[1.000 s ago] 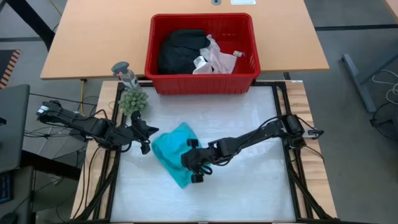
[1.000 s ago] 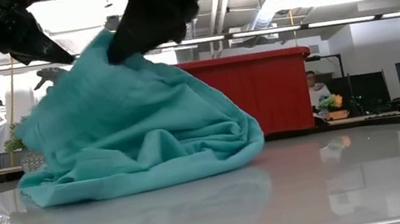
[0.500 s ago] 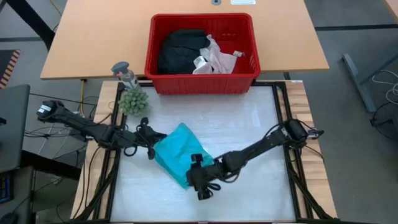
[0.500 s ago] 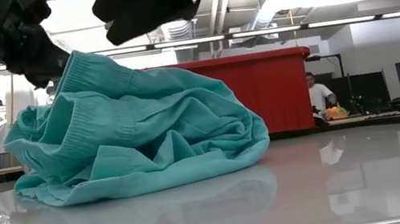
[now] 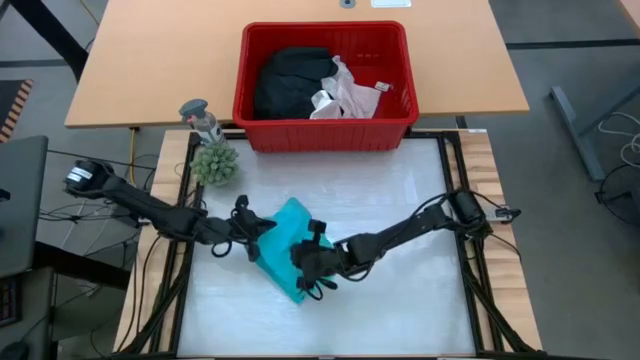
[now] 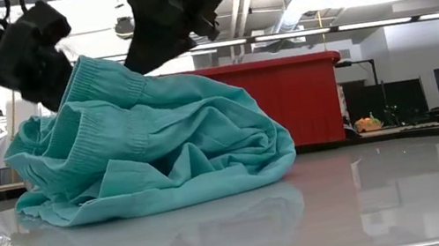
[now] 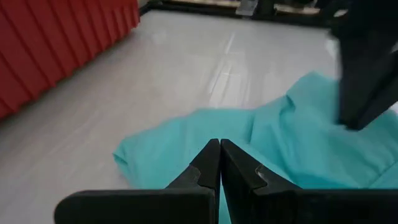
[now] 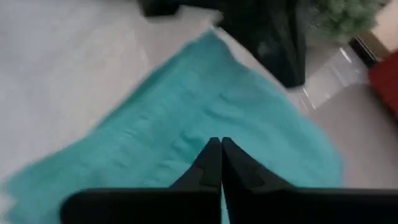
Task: Fold Laundry from Bin
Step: Fold the blue shorts
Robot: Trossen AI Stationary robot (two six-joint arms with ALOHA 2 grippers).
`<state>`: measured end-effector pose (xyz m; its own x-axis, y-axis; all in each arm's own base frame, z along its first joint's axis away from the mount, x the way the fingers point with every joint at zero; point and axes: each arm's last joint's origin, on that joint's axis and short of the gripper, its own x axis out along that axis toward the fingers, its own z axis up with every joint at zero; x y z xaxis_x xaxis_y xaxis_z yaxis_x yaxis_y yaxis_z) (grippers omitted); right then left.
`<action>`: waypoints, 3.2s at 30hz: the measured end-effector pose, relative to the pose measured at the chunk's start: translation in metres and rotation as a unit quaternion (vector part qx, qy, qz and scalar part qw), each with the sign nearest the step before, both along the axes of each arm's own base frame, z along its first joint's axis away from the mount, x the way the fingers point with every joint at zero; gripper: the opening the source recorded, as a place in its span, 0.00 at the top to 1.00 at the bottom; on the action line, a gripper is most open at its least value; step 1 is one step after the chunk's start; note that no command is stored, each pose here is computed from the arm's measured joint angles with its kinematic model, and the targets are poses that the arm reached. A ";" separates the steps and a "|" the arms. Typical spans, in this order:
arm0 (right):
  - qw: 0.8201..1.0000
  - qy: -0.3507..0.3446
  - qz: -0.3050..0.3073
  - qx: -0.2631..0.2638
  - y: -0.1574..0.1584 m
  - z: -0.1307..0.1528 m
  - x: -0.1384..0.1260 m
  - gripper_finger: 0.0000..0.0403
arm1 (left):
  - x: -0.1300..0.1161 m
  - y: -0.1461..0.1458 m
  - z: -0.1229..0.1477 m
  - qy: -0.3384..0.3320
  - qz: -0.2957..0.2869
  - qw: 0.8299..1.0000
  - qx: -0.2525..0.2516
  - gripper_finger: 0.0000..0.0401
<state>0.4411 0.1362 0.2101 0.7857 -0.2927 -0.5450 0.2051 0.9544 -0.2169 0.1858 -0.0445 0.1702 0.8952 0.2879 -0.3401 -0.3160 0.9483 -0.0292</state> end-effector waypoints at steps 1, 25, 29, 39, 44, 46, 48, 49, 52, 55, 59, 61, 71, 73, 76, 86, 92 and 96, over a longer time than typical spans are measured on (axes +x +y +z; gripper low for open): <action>1.000 0.001 0.006 0.004 0.004 -0.002 0.000 0.96 | 0.001 0.000 -0.004 0.009 0.002 1.000 -0.001 1.00; 0.993 0.120 0.015 0.008 0.058 -0.066 -0.027 0.89 | 0.019 -0.007 -0.053 0.091 0.014 0.995 -0.032 1.00; 0.990 0.138 0.038 -0.009 0.075 -0.066 -0.039 0.91 | 0.019 -0.008 -0.040 0.056 0.005 0.997 -0.043 1.00; 0.992 0.066 -0.008 -0.103 0.096 -0.014 -0.073 0.94 | 0.023 -0.008 0.010 -0.055 -0.025 0.998 -0.023 1.00; 0.983 0.076 -0.104 -0.128 0.077 -0.016 -0.083 0.95 | 0.032 0.001 0.006 -0.053 -0.048 0.997 0.006 1.00; 0.983 0.073 -0.118 -0.121 0.071 -0.016 -0.079 0.95 | 0.038 0.005 0.001 -0.053 -0.058 0.997 0.004 1.00; 0.984 0.072 -0.121 -0.113 0.066 -0.016 -0.074 0.95 | 0.044 0.010 -0.007 -0.044 -0.063 0.997 0.004 1.00; 0.985 0.075 -0.118 -0.105 0.065 -0.016 -0.073 0.95 | 0.046 0.012 -0.011 -0.041 -0.065 0.997 0.003 1.00; 0.988 0.082 -0.105 -0.083 0.068 -0.017 -0.073 0.94 | 0.053 0.015 -0.023 -0.037 -0.073 0.997 -0.012 1.00; 0.990 0.075 -0.095 -0.072 0.075 -0.023 -0.077 0.95 | 0.059 0.014 -0.035 -0.034 -0.089 0.995 -0.027 1.00; 0.993 0.065 -0.087 -0.048 0.082 -0.039 -0.084 0.95 | 0.064 0.012 -0.052 -0.008 -0.099 0.994 -0.044 1.00; 0.994 0.064 -0.087 -0.021 0.081 -0.049 -0.087 0.95 | 0.065 0.012 -0.061 0.008 -0.096 0.994 -0.050 1.00; 0.993 0.088 -0.074 0.010 0.088 -0.072 -0.105 0.95 | 0.066 0.012 -0.068 0.020 -0.082 0.995 -0.057 1.00; 0.993 0.098 -0.059 0.009 0.091 -0.072 -0.107 0.95 | 0.066 0.012 -0.068 0.018 -0.081 0.995 -0.057 1.00; 0.993 0.112 -0.045 0.008 0.095 -0.073 -0.111 0.95 | 0.067 0.012 -0.059 -0.008 -0.083 0.995 -0.059 1.00; 0.996 0.037 -0.023 -0.072 0.111 -0.032 -0.107 0.95 | 0.056 0.003 0.000 -0.092 -0.119 0.986 -0.070 1.00; 0.998 0.005 0.012 -0.063 0.111 -0.027 -0.086 0.95 | 0.031 -0.020 0.011 -0.042 -0.123 0.990 -0.047 1.00; 0.997 -0.022 0.055 -0.056 0.105 -0.029 -0.064 0.95 | 0.020 -0.035 0.002 0.000 -0.099 0.995 -0.033 1.00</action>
